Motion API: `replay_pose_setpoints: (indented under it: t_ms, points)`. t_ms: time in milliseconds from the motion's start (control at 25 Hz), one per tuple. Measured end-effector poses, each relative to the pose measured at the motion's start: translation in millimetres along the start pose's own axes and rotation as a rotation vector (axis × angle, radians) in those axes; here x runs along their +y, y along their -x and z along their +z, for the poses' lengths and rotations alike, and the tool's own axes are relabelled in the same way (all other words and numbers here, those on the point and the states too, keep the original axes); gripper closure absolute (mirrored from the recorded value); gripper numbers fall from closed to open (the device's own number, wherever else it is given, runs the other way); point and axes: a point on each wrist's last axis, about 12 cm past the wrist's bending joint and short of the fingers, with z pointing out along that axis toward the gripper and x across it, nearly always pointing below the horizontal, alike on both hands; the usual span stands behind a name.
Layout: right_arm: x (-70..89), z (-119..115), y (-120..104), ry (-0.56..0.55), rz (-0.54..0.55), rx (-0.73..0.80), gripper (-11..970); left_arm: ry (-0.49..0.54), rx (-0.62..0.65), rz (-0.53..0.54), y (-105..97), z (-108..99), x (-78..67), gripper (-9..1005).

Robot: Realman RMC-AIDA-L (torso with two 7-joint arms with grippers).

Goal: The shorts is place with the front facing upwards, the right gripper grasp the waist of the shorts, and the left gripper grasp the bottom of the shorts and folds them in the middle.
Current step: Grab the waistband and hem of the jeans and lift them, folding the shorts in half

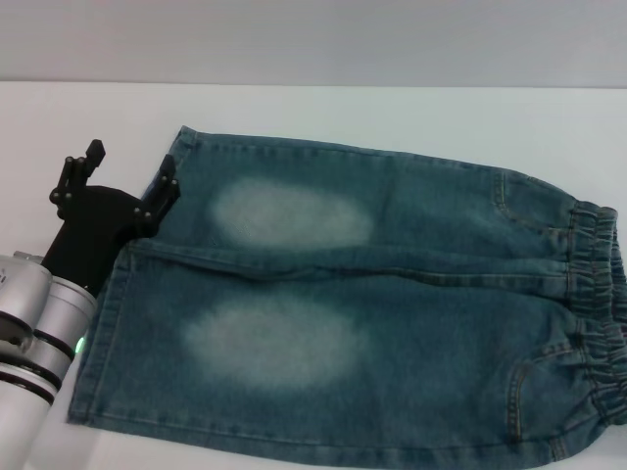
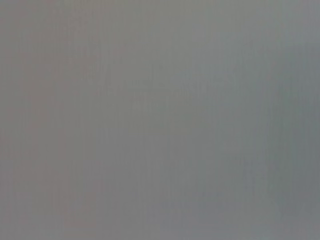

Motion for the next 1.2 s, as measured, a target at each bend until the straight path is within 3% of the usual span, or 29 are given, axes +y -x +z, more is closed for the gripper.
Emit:
replay_pose_setpoints:
  t_ms: [200, 400, 600, 920, 1200]
  points:
    - [10.1, 2, 2, 0.122, -0.017, -0.006, 220, -0.011, -0.022, 0.034, 5, 3, -5.0, 136]
    - [12.2, 20, 3, 0.158, -0.007, -0.008, 221, -0.018, -0.043, 0.054, 16, 13, -15.7, 136]
    - [8.5, 59, 0, 0.208, 0.072, 0.087, 222, -0.031, 0.014, -0.006, 26, 32, -23.4, 135]
    - [7.9, 115, 8, 0.371, 0.139, 0.228, 223, -0.038, 0.090, 0.021, 41, 46, -28.9, 135]
    - [19.0, 171, 19, 0.484, 0.161, 0.384, 224, -0.031, 0.116, -0.005, 48, 53, -26.6, 136]
